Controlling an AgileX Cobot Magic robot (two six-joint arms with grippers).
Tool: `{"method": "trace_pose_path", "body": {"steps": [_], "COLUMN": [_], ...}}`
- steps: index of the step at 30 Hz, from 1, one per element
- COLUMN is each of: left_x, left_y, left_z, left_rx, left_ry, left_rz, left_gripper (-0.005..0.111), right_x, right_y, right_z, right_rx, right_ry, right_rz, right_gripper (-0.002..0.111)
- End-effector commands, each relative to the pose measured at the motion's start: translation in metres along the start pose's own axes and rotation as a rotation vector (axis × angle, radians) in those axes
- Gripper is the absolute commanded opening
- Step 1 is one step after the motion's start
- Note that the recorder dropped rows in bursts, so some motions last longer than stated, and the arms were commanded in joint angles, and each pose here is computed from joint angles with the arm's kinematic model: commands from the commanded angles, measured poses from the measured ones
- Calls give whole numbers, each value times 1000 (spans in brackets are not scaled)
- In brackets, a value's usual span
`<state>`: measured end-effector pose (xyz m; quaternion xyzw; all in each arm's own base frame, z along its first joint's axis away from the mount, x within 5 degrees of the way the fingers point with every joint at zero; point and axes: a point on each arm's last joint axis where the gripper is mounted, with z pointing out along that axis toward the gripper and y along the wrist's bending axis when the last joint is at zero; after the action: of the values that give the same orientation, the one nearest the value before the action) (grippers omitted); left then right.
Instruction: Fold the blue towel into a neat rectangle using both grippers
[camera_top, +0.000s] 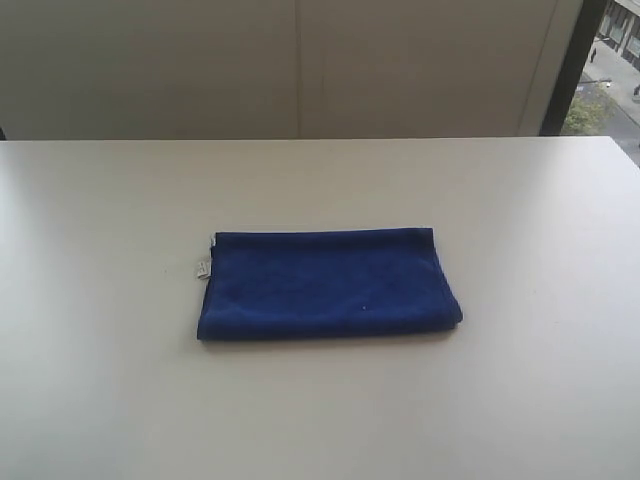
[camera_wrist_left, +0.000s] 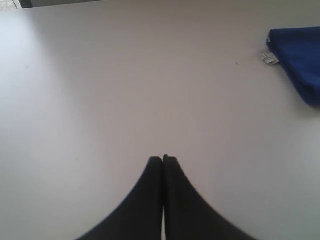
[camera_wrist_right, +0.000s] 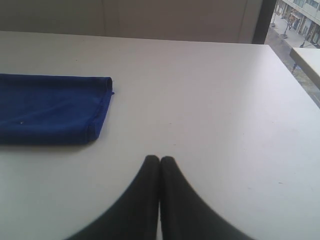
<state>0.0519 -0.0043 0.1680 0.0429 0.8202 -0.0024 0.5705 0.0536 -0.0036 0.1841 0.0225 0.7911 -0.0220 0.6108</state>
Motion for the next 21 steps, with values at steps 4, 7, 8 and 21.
{"method": "trace_pose_path", "body": {"steps": [4, 7, 8, 21], "left_x": [0, 0, 0, 0], "left_y": [-3, -4, -4, -4], "left_z": [0, 0, 0, 0], "left_rx": [55, 80, 80, 79], "left_ry": [-15, -19, -19, -14], "left_rz": [26, 38, 38, -15], "left_gripper": [0, 0, 0, 0], "right_x": [1, 1, 1, 1], "right_y": [0, 0, 0, 0], "right_z": [0, 0, 0, 0], "right_rx": [-2, -2, -2, -2], "right_ry": [-8, -8, -8, -8], "right_rz": [-10, -10, -10, -10], "right_gripper": [0, 0, 0, 0]}}
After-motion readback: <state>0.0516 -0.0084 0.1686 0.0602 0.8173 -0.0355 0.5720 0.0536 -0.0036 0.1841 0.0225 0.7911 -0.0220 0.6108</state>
